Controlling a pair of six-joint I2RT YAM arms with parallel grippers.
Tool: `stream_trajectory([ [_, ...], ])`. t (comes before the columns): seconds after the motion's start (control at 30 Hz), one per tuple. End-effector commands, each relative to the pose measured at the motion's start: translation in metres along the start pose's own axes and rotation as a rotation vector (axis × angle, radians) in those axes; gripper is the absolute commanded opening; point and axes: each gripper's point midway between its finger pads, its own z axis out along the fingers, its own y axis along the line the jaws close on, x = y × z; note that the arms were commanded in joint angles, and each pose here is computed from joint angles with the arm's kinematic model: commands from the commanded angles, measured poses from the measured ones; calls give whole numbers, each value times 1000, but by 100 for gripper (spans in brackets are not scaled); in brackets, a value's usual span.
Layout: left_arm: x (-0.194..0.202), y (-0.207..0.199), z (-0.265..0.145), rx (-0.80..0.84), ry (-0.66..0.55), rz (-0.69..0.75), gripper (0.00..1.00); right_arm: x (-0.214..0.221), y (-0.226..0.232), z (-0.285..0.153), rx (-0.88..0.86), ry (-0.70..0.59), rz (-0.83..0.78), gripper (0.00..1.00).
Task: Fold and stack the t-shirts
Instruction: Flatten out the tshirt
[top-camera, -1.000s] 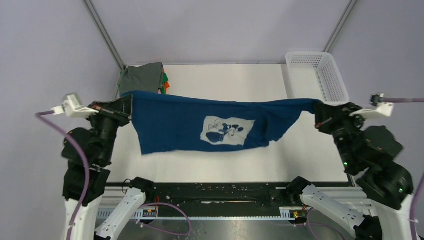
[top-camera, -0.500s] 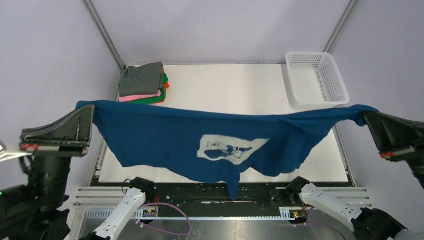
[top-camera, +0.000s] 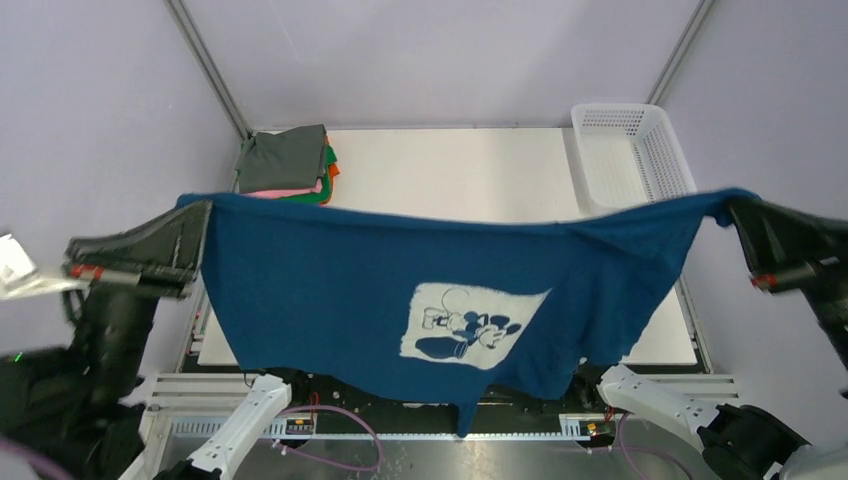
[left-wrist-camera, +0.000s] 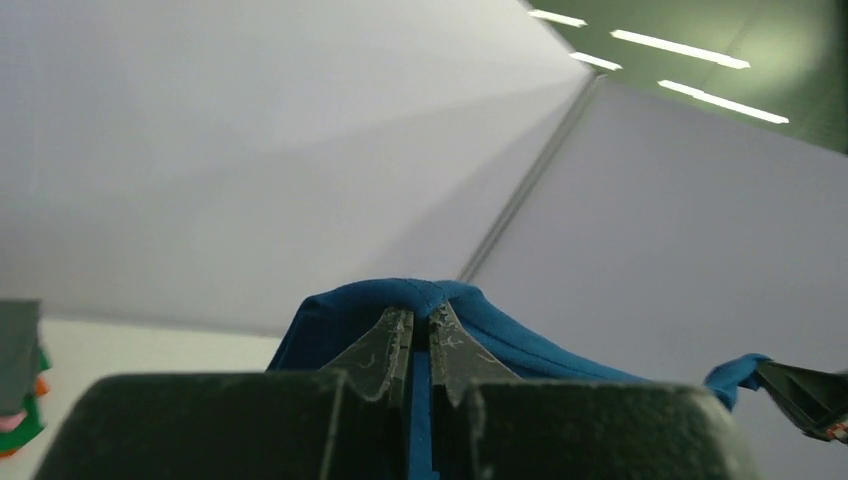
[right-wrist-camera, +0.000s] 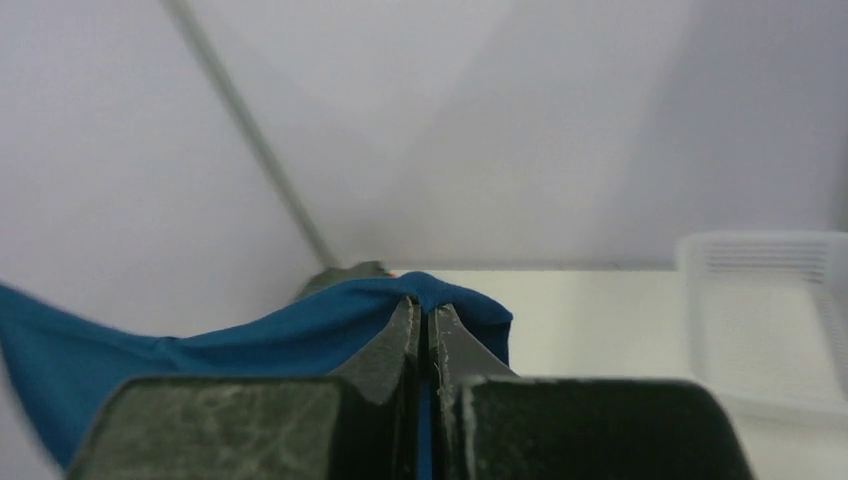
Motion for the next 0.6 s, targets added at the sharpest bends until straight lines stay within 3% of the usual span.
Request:
stream_trajectory([
  [0.0, 41, 72, 65, -249, 65, 47, 0, 15, -54, 71, 390, 0, -201, 0],
  [0.1, 87, 144, 95, -480, 131, 97, 0, 42, -89, 102, 638, 17, -358, 0],
  [0.2, 131, 224, 112, -748, 166, 192, 0, 77, -105, 139, 761, 34, -472, 0],
  [0.3, 190, 282, 135, -844, 274, 242, 0, 132, -124, 178, 757, 135, -495, 0],
  [0.57, 340, 413, 182, -975, 596, 233, 0, 291, -185, 269, 682, 430, -353, 0],
])
